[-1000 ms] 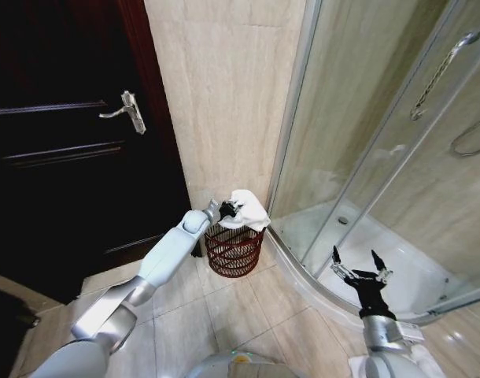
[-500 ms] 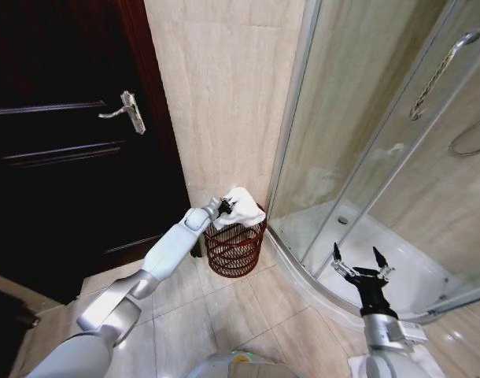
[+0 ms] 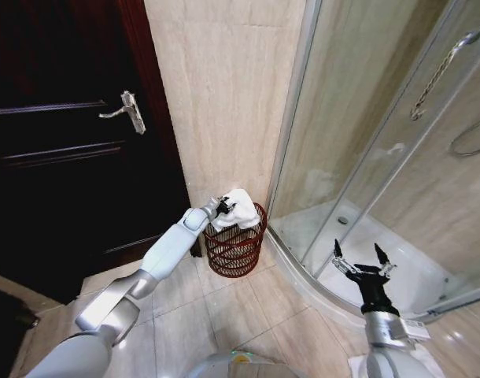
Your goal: Discard the used towel into the hamper.
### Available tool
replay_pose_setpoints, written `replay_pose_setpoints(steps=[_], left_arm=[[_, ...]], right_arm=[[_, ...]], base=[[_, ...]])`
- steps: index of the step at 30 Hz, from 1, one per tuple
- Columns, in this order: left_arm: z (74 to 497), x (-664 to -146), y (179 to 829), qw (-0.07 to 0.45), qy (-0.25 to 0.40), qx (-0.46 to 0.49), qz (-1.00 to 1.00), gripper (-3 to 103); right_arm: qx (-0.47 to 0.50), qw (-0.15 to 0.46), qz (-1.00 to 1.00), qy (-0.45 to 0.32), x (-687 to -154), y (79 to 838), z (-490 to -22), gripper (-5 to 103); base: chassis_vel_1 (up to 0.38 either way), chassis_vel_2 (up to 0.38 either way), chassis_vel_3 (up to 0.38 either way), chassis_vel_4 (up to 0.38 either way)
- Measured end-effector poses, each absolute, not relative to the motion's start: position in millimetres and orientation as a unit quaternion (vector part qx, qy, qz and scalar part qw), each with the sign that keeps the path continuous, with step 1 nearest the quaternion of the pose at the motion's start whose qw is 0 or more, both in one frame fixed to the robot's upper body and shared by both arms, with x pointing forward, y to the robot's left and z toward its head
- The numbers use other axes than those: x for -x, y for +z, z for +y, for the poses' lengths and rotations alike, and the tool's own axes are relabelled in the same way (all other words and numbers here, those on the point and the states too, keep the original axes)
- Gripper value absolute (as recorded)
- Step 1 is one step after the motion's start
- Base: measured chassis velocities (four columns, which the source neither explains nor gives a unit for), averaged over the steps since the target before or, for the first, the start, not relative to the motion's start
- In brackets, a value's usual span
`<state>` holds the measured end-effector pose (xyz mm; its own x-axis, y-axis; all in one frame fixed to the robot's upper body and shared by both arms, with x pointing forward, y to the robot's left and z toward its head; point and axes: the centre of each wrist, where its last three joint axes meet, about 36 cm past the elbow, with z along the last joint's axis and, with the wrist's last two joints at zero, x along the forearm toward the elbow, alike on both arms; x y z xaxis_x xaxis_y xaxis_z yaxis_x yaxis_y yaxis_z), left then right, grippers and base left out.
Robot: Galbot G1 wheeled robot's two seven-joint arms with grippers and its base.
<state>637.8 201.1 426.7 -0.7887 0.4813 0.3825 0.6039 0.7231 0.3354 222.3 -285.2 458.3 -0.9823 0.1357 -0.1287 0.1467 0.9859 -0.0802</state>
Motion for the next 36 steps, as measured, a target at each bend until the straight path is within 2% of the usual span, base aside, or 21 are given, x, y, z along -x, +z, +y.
replay_pose_setpoints(steps=[2,5,6,8,10,21,28,29,30,31,33,34,36], left_arm=[[201,-637,432,0.147,-0.225,0.310,-0.912,75],[200,-637,439,0.160,-0.223,0.318,-0.908,80],[198,-637,446,0.174,-0.222,0.322,-0.904,90],[197,-638,451,0.182,-0.222,0.323,-0.902,90],[194,-640,460,0.194,-0.224,0.323,-0.899,98],[203,-634,463,0.203,-0.214,0.329,-0.897,100],[198,-586,458,0.100,-0.142,0.277,-0.945,100],[197,-563,455,0.061,-0.106,0.251,-0.960,100],[198,-547,453,0.044,-0.082,0.238,-0.967,100],[198,-547,453,0.044,-0.082,0.238,-0.967,100],[192,-501,444,0.020,-0.038,0.205,-0.978,100],[192,-501,444,0.020,-0.038,0.205,-0.978,100],[190,-461,432,-0.002,-0.014,0.137,-0.991,100]], right_arm=[[-0.072,0.061,0.995,-0.044,-221,458,-286,100],[-0.073,0.062,0.995,-0.042,-221,458,-287,100],[-0.073,0.061,0.995,-0.041,-221,457,-287,100],[-0.073,0.060,0.995,-0.041,-221,457,-287,100],[-0.072,0.059,0.995,-0.039,-222,455,-286,100],[-0.073,0.060,0.995,-0.038,-222,456,-286,100],[-0.072,0.060,0.995,-0.036,-224,457,-285,100],[-0.074,0.060,0.995,-0.031,-224,456,-286,100],[-0.075,0.059,0.995,-0.027,-225,456,-286,100],[-0.075,0.059,0.995,-0.027,-225,456,-286,100],[-0.079,0.056,0.995,-0.022,-225,455,-287,100],[-0.079,0.056,0.995,-0.022,-225,455,-287,100],[-0.083,0.053,0.995,-0.024,-224,452,-290,100]], base=[[0.000,0.000,0.000,0.000],[0.000,0.000,0.000,0.000],[0.000,0.000,0.000,0.000],[0.000,0.000,0.000,0.000],[0.000,0.000,0.000,0.000],[0.000,0.000,0.000,0.000],[0.000,0.000,0.000,0.000],[0.000,0.000,0.000,0.000],[0.000,0.000,0.000,0.000],[0.000,0.000,0.000,0.000],[0.000,0.000,0.000,0.000],[0.000,0.000,0.000,0.000],[0.000,0.000,0.000,0.000]])
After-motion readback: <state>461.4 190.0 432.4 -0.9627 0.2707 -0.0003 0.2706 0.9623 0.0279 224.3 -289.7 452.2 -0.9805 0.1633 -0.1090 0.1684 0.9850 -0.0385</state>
